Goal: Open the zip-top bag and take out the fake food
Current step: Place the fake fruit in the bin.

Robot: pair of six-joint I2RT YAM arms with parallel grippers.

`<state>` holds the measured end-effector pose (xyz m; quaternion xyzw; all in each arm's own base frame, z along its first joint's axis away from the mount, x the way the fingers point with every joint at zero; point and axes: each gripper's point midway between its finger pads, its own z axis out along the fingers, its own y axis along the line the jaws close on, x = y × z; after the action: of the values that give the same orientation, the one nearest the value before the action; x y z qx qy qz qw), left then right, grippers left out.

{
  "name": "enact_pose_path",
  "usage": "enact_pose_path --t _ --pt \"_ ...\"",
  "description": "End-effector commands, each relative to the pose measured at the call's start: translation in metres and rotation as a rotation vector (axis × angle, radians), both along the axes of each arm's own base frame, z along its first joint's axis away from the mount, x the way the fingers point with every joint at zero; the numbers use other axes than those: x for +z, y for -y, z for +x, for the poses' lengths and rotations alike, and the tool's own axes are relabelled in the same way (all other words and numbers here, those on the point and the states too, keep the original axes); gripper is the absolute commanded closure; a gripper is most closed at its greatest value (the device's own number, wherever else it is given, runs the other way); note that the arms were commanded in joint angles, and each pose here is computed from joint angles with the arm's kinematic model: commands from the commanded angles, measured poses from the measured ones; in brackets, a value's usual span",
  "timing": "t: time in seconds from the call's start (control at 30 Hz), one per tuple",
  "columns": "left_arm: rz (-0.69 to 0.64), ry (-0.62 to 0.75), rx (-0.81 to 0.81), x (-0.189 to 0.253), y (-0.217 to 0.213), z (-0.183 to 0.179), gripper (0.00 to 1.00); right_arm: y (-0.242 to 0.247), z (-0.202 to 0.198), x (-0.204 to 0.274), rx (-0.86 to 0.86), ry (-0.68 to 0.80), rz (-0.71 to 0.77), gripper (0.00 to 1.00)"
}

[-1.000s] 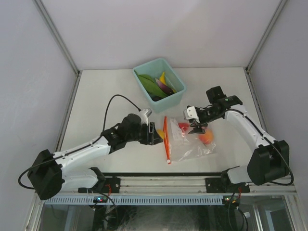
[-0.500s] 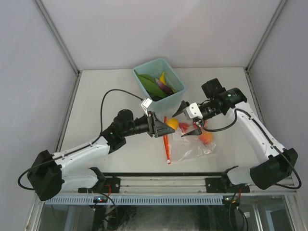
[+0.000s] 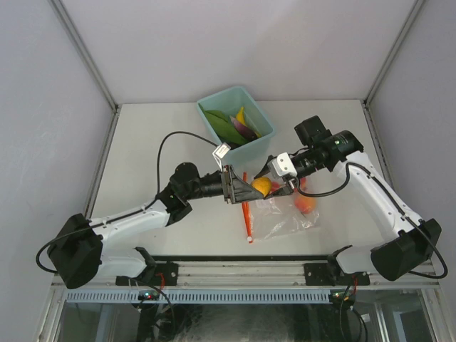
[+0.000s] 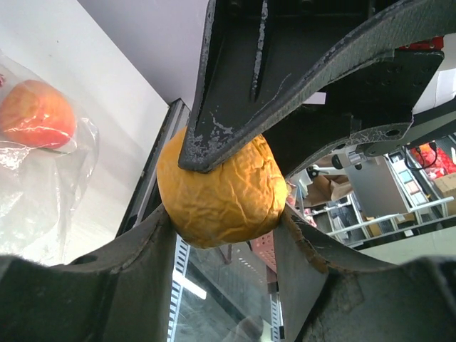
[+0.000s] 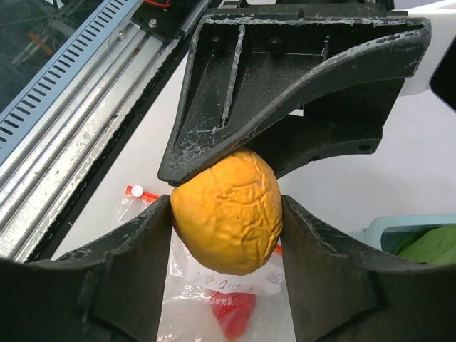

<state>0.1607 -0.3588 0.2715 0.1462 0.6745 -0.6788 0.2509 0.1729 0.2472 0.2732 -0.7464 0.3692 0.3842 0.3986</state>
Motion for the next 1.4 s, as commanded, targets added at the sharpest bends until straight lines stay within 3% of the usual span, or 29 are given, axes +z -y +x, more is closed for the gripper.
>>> enact_pose_path --t 0.0,0.2,0.37,0.6,0.8,1.03,1.37 --pt "-0.078 0.046 -0.002 0.021 0.001 0.001 0.76 -0.002 -0.009 0.019 0.004 0.003 0.029 0.52" --pt "-0.075 0.049 0.057 0.022 -0.004 0.007 0.43 -0.002 -0.007 0.019 -0.007 0.0 0.019 0.74" --pt "-0.014 0.073 0.145 0.015 -0.016 0.014 0.23 -0.003 0.001 0.027 -0.03 -0.022 0.037 0.79" --pt "0.04 0.108 0.272 0.007 -0.043 0.024 0.19 -0.009 0.017 0.034 -0.064 -0.038 0.038 0.81" --pt "0.107 0.15 0.502 0.0 -0.085 0.047 0.13 -0.016 0.043 0.039 -0.168 -0.08 0.015 0.86" --pt "0.109 0.171 0.674 -0.01 -0.13 0.049 0.0 -0.03 0.105 0.049 -0.429 -0.143 0.003 0.92" --pt "0.108 0.068 0.747 -0.052 -0.15 0.044 0.0 -0.052 0.185 0.05 -0.72 -0.208 0.056 0.95"
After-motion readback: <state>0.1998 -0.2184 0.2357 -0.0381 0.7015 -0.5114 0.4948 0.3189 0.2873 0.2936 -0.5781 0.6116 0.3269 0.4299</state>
